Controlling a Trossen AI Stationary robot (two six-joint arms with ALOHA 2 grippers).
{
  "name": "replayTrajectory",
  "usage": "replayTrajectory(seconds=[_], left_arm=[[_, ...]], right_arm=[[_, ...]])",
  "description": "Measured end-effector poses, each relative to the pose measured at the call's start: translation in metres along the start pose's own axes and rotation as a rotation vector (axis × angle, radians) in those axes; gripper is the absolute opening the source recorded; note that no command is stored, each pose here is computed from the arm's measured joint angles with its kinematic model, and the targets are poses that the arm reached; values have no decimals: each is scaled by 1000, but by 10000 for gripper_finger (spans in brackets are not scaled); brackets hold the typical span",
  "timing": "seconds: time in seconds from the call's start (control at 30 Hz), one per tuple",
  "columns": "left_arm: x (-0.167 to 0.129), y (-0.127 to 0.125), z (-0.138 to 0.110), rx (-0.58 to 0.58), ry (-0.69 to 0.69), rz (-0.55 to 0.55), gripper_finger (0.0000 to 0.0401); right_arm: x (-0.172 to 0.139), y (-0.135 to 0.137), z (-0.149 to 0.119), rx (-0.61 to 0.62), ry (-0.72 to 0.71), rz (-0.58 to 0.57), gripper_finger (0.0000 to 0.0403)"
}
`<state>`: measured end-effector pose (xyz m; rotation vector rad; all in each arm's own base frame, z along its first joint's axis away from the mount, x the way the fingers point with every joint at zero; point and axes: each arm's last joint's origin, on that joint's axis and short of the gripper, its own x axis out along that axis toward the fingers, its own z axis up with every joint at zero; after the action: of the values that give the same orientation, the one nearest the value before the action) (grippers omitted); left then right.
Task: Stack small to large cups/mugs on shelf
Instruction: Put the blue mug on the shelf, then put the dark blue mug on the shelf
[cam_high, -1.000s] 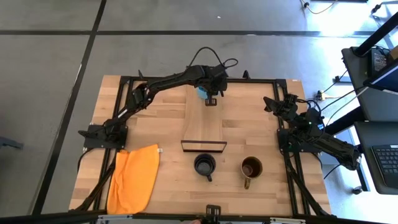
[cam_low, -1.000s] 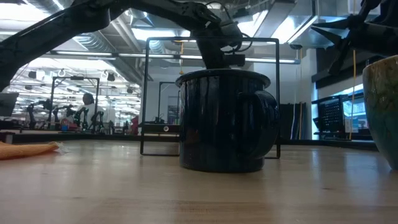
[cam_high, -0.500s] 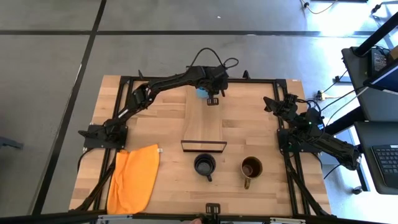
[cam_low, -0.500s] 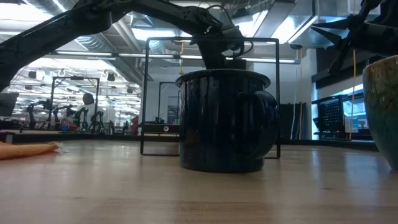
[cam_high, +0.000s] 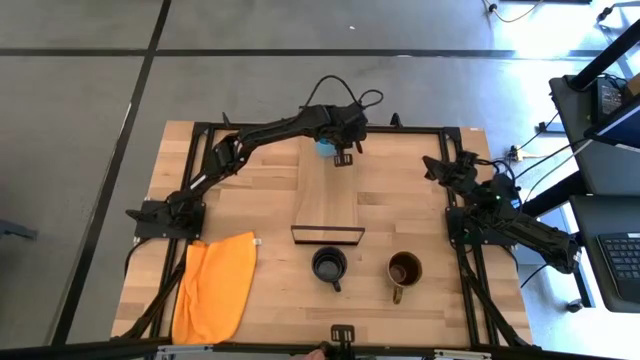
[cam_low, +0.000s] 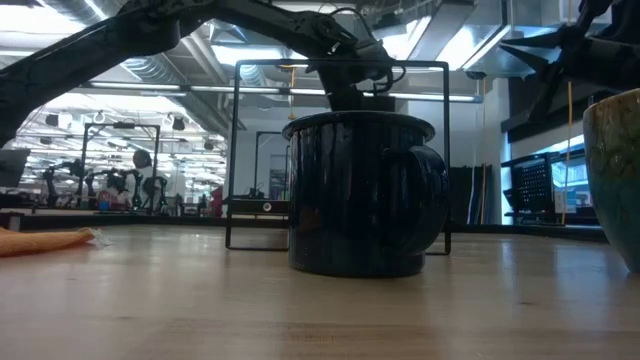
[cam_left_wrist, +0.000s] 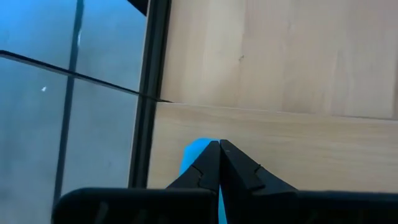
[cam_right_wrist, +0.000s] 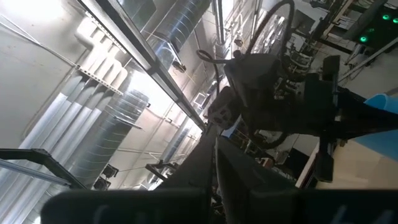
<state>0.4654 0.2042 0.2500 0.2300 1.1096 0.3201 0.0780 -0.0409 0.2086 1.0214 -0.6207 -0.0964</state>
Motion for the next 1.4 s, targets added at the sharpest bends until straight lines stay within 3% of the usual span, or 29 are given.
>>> replayTrajectory(seconds=[0.17,0.43,0.57,0.67,0.73,0.83,1.03,1.13,1.23,1.4], left_arm=[[-10,-11,7,-33,-43,-50,0],[-92,-42,24,-77,-146,-180,0],[-120,-65,8,-16,22,-243,0],[-132,-78,-7,-38,185,-275,0],[-141,-85,-13,-97,263,-280,6],[-158,-96,-14,-163,271,-250,27],[-213,-109,-18,-330,153,-52,90],[-244,-117,-26,-472,71,47,118],[-272,-129,-42,-640,22,53,135],[-276,-173,-77,-866,84,73,141]], right_arm=[[0,-3,-1,3,12,-30,23],[0,-3,-1,1,10,-27,23],[0,-2,-1,-2,10,-23,23],[0,-2,-1,-8,20,-9,23],[0,1,-1,-24,31,17,23],[0,3,-1,-27,60,49,25],[0,4,-2,-30,92,75,50],[0,4,-2,-32,88,71,62],[0,4,-2,-34,88,67,64],[0,2,-3,-27,94,52,64]])
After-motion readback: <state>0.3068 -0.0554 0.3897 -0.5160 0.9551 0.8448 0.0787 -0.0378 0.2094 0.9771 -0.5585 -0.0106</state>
